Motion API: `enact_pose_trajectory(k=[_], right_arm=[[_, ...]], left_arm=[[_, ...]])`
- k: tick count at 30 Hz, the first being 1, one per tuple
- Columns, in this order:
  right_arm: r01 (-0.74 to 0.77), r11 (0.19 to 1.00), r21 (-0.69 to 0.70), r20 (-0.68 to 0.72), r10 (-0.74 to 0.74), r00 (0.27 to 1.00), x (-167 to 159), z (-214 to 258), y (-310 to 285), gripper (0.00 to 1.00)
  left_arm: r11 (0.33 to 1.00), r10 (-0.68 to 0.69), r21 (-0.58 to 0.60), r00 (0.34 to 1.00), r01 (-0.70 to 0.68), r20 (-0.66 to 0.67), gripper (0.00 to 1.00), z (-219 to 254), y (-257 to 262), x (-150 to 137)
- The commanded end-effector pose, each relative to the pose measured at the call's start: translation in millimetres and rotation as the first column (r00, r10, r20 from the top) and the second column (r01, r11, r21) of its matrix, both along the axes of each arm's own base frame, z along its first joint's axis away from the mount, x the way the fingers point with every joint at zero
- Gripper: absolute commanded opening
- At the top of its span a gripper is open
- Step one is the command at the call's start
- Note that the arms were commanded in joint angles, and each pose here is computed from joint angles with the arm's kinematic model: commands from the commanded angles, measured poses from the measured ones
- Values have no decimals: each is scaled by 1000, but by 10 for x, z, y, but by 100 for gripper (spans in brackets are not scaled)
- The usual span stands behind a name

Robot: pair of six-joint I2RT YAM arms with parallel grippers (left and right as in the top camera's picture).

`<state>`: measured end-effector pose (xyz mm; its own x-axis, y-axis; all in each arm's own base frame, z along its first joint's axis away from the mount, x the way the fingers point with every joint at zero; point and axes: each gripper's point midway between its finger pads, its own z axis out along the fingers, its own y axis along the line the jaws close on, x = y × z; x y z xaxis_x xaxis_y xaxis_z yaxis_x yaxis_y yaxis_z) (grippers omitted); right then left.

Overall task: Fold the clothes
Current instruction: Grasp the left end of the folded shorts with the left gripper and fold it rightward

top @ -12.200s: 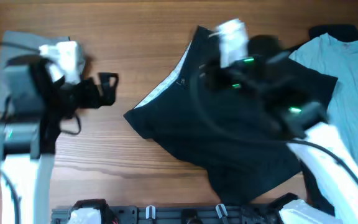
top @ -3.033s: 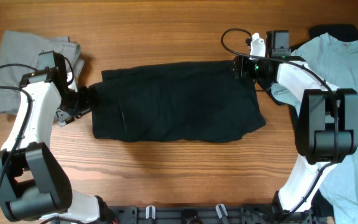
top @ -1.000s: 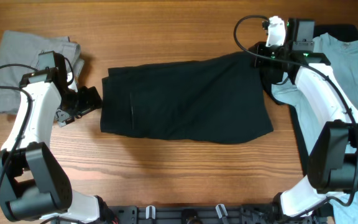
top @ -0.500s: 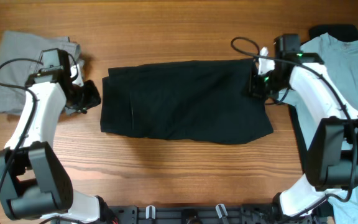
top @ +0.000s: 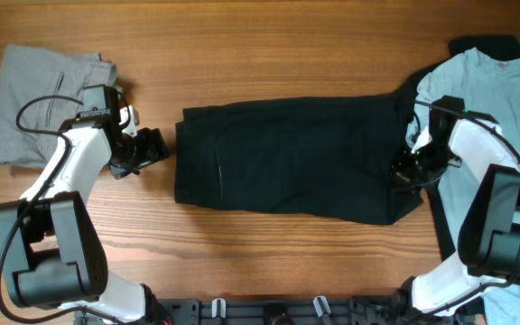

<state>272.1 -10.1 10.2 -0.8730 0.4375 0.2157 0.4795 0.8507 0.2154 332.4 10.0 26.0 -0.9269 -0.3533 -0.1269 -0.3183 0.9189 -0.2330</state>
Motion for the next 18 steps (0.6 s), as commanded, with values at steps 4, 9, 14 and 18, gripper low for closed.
enact_pose_trajectory(k=[4, 9, 14, 18], right_arm=[[-213, 971, 112, 390, 154, 908, 401, 894, 338, 19], [-214, 971, 103, 410, 155, 899, 393, 971, 346, 21], [-263, 960, 93, 434, 198, 879, 441, 982, 493, 20], [-271, 958, 92, 439, 206, 875, 455, 987, 538, 19]], left_arm=[[934, -201, -296, 979, 200, 26, 95, -203, -633, -12], [848, -339, -430, 941, 310, 10, 90, -455, -1020, -180], [831, -378, -442, 926, 337, -6, 50, -576, -1223, -223], [834, -384, -435, 923, 340, -14, 4, -578, -1265, -233]])
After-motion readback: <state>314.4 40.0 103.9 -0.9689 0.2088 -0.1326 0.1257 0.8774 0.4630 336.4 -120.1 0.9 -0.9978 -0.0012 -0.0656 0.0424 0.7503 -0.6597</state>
